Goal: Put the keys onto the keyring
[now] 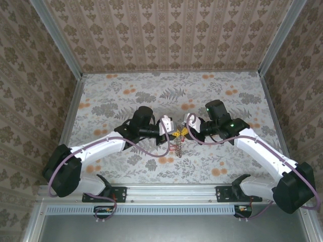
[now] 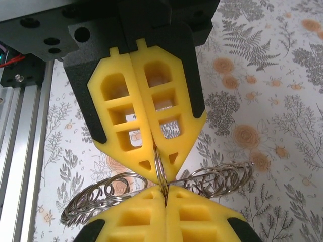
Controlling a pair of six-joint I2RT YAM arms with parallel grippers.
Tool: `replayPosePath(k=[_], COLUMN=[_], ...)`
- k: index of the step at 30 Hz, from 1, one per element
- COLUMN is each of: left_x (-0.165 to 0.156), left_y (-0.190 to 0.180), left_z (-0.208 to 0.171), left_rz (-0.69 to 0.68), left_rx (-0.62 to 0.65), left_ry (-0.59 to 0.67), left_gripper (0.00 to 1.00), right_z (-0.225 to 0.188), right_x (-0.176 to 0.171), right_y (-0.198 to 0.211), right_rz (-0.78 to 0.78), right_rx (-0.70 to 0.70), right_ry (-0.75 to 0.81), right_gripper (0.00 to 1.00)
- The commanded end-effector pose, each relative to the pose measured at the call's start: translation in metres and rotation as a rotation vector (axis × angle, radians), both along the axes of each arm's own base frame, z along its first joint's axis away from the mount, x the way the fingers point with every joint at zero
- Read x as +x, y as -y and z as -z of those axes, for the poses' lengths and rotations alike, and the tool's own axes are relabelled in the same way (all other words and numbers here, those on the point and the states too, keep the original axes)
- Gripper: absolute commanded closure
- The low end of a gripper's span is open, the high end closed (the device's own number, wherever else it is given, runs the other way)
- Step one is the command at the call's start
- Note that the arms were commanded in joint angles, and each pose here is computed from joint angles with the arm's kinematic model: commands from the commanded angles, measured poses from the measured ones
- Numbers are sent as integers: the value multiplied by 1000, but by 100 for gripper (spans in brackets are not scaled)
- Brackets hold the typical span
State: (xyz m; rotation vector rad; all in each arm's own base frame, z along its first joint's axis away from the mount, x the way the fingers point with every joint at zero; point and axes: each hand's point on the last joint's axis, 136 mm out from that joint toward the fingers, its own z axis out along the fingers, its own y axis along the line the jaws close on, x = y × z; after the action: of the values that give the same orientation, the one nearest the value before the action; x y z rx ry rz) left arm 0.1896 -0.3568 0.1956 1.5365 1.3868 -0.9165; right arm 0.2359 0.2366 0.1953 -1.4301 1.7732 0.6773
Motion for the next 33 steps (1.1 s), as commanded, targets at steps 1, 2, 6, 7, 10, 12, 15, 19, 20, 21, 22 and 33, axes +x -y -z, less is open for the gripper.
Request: replayPosePath(k=[1, 2, 6, 7, 10, 12, 15, 19, 20, 21, 22, 33], left_x=[0, 1, 1, 2, -1, -1, 0, 0, 1, 0, 0, -2], left_y=[6, 6, 3, 2, 1, 0, 0, -1, -1, -1, 0, 1], left_z=[-12, -14, -25, -28, -30, -29, -25, -23, -23, -22, -23, -25], left_rz=[19, 18, 17, 18, 31, 31, 25, 23, 22, 23, 27, 37], left_rx=[-25, -43, -126, -142, -156, -156, -147, -135, -130, -128, -128, -130], left_ry=[29, 25, 5, 3, -3, -8, -13, -14, -16, -15, -13, -14], left_gripper=[100, 100, 100, 100, 100, 100, 100, 100, 100, 100, 100, 100], right_z=[-15, -14, 8, 14, 15, 5, -13, -27, -29, -29, -31, -38], right_x=[2, 3, 6, 8, 10, 10, 9, 8, 7, 5, 4, 1], right_y=[-4, -2, 7, 10, 11, 10, 10, 13, 13, 12, 11, -5], right_rz=[-12, -10, 1, 12, 31, 38, 47, 50, 44, 35, 23, -67], right_rx=[15, 10, -30, -49, -41, -4, 45, 52, 53, 56, 64, 117], right_ry=[60, 75, 95, 97, 115, 147, 205, 250, 254, 252, 249, 226], right_gripper=[94, 92, 82, 81, 81, 79, 77, 74, 73, 73, 73, 75])
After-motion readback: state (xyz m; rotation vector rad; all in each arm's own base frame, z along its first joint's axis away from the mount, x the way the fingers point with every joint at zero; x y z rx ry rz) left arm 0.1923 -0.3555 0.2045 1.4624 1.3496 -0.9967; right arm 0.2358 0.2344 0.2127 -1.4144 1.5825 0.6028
